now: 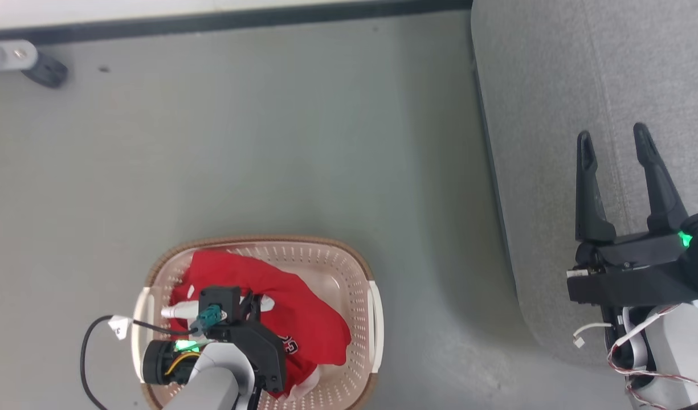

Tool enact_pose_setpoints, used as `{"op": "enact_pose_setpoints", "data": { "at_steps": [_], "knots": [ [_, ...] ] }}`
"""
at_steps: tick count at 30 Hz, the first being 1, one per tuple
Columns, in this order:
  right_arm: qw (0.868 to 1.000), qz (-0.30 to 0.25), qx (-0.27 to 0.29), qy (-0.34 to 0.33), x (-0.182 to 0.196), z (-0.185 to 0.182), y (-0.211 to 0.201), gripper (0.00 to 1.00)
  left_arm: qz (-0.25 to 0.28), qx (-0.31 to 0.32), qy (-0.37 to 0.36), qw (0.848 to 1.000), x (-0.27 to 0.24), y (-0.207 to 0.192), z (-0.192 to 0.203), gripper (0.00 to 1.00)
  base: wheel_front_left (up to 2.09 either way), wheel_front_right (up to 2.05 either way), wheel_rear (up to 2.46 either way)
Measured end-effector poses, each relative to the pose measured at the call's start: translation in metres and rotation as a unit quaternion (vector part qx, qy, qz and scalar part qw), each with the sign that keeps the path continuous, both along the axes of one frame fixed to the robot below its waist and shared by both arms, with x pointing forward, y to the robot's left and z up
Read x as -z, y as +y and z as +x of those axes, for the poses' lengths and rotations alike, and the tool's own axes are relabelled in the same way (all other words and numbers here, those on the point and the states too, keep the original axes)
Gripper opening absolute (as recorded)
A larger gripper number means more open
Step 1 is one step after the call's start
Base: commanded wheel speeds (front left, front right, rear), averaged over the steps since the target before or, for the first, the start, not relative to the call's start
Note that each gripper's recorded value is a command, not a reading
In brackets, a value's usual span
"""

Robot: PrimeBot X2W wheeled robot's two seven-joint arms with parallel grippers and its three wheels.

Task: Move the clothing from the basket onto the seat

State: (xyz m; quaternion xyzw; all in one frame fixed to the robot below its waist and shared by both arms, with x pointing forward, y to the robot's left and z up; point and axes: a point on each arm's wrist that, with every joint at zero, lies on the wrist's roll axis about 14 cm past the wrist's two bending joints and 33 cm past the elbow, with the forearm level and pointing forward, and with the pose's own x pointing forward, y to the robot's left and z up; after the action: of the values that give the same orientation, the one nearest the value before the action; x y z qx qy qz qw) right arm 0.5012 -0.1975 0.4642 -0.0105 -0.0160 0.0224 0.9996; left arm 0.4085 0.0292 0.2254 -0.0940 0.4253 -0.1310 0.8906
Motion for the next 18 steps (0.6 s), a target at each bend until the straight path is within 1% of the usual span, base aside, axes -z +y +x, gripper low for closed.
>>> {"op": "enact_pose_setpoints", "data": {
  "at_steps": [9,18],
  "knots": [
    [1.0,0.012,-0.003,-0.008,-0.019,-0.023,0.004,1.0,-0.012,-0.036,-0.052,0.998,-0.046,0.012,0.008,0.0,0.0,0.0,0.0],
    [1.0,0.027,-0.009,-0.007,-0.029,-0.047,0.011,1.0,-0.031,-0.085,-0.119,0.989,-0.098,0.033,0.023,0.0,0.0,0.0,0.0]
  ]
}}
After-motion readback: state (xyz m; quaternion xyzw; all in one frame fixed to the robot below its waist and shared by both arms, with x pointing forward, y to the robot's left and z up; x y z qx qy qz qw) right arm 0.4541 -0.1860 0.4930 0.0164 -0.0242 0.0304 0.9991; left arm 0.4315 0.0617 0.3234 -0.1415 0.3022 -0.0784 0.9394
